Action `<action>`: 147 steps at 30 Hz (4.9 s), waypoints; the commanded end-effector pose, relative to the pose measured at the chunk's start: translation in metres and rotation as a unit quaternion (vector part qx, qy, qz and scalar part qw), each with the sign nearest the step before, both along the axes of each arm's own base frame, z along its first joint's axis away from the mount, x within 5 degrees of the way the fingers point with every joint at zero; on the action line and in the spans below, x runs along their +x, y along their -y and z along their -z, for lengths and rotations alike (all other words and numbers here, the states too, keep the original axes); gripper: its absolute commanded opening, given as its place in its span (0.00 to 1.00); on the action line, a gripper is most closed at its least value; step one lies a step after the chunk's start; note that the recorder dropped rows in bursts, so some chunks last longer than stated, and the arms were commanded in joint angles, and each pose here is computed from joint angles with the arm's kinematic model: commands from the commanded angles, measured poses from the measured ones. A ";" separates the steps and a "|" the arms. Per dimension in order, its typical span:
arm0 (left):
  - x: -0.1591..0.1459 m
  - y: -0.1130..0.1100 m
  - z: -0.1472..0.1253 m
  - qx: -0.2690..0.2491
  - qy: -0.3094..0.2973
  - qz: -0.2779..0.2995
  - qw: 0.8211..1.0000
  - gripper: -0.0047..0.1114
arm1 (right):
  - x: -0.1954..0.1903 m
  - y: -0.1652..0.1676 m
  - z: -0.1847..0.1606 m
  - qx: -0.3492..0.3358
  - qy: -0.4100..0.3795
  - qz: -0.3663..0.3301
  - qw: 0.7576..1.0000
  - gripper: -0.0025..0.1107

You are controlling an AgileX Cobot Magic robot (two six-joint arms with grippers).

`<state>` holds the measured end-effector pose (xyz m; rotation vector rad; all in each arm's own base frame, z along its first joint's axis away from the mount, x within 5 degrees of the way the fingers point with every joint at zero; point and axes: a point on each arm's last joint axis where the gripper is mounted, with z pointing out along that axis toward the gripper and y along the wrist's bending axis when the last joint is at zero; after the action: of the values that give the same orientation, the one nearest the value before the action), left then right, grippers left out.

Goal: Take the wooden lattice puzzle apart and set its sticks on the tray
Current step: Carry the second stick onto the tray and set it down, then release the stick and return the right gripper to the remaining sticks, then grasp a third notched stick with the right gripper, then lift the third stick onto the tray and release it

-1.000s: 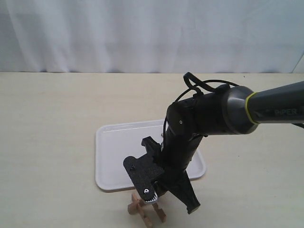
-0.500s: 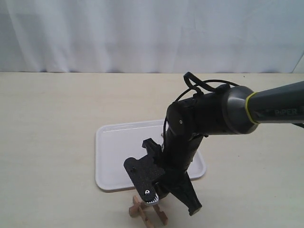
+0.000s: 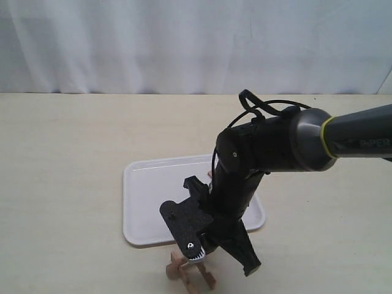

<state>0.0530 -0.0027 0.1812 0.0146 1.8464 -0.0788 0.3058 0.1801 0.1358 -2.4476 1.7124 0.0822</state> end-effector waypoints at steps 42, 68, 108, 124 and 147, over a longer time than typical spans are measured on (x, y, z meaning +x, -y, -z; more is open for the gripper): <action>0.000 0.000 0.000 0.003 0.003 0.000 1.000 0.04 | 0.069 0.049 -0.017 0.054 -0.036 0.536 0.842 0.06; 0.000 0.000 0.000 0.003 0.003 0.000 1.000 0.04 | 0.075 0.064 -0.046 0.097 -0.004 0.599 0.795 0.47; 0.000 0.000 0.000 0.003 0.003 0.000 1.000 0.04 | -0.016 -0.025 -0.006 0.052 -0.015 0.550 0.833 0.47; 0.000 0.000 0.000 0.003 0.003 0.000 1.000 0.04 | -0.014 -0.025 0.011 0.034 -0.015 0.546 0.837 0.41; 0.000 0.000 0.000 0.003 0.003 0.000 1.000 0.04 | -0.002 -0.027 -0.055 0.091 0.054 0.515 0.851 0.06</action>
<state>0.0530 -0.0027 0.1812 0.0146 1.8464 -0.0788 0.2997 0.2041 0.1704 -1.1347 2.5976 -0.0291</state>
